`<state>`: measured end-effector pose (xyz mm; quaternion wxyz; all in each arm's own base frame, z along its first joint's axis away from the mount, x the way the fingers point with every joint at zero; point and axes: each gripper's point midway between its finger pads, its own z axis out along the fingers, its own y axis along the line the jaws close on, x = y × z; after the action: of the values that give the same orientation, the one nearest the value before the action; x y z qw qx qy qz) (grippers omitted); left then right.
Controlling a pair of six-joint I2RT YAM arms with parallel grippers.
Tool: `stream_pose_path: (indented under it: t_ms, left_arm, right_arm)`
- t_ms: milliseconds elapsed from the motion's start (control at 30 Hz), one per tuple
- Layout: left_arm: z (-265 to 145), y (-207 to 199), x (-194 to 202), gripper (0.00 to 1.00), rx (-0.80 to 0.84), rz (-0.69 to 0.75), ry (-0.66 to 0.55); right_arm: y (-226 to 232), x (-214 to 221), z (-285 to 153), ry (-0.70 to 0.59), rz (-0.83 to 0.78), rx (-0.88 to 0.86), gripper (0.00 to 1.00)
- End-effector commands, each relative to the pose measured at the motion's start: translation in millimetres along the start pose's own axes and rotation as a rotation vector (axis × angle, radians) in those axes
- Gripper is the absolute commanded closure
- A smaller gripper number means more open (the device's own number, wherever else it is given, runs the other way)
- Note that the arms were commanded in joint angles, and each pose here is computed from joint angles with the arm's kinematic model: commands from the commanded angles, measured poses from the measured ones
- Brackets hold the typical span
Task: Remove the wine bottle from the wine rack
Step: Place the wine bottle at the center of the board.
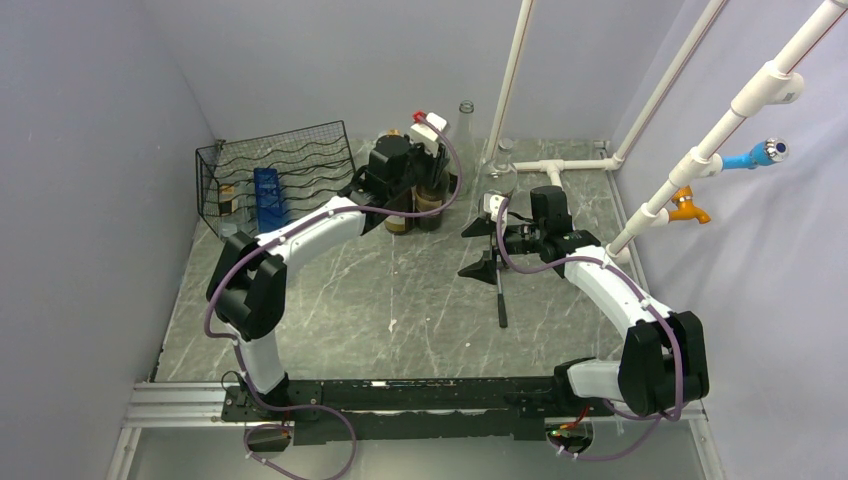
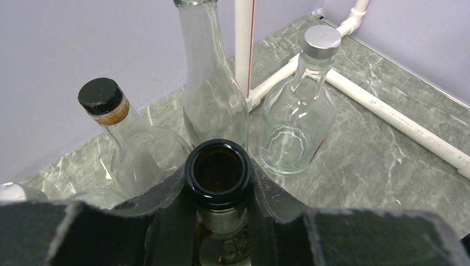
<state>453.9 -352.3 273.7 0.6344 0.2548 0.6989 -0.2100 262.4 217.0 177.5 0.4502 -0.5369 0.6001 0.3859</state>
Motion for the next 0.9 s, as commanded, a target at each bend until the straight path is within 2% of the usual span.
stream_pose_path:
  t_ms: [0,267,867]
  left_arm:
    - [-0.7,3.6,-68.8,0.70,-0.012,-0.037,-0.196]
    - [-0.2,10.3,-65.4,0.67,-0.047,-0.048,-0.187]
    - [-6.6,10.4,-71.2,0.43,-0.051,-0.058,-0.191]
  right_arm:
    - [-0.8,-13.6,-1.3,-0.032,-0.040,-0.021,0.00]
    - [-0.8,-14.2,-1.6,-0.033,-0.043,-0.021,0.00]
    - [-0.3,-13.2,-0.9,-0.032,-0.040,-0.025,0.00]
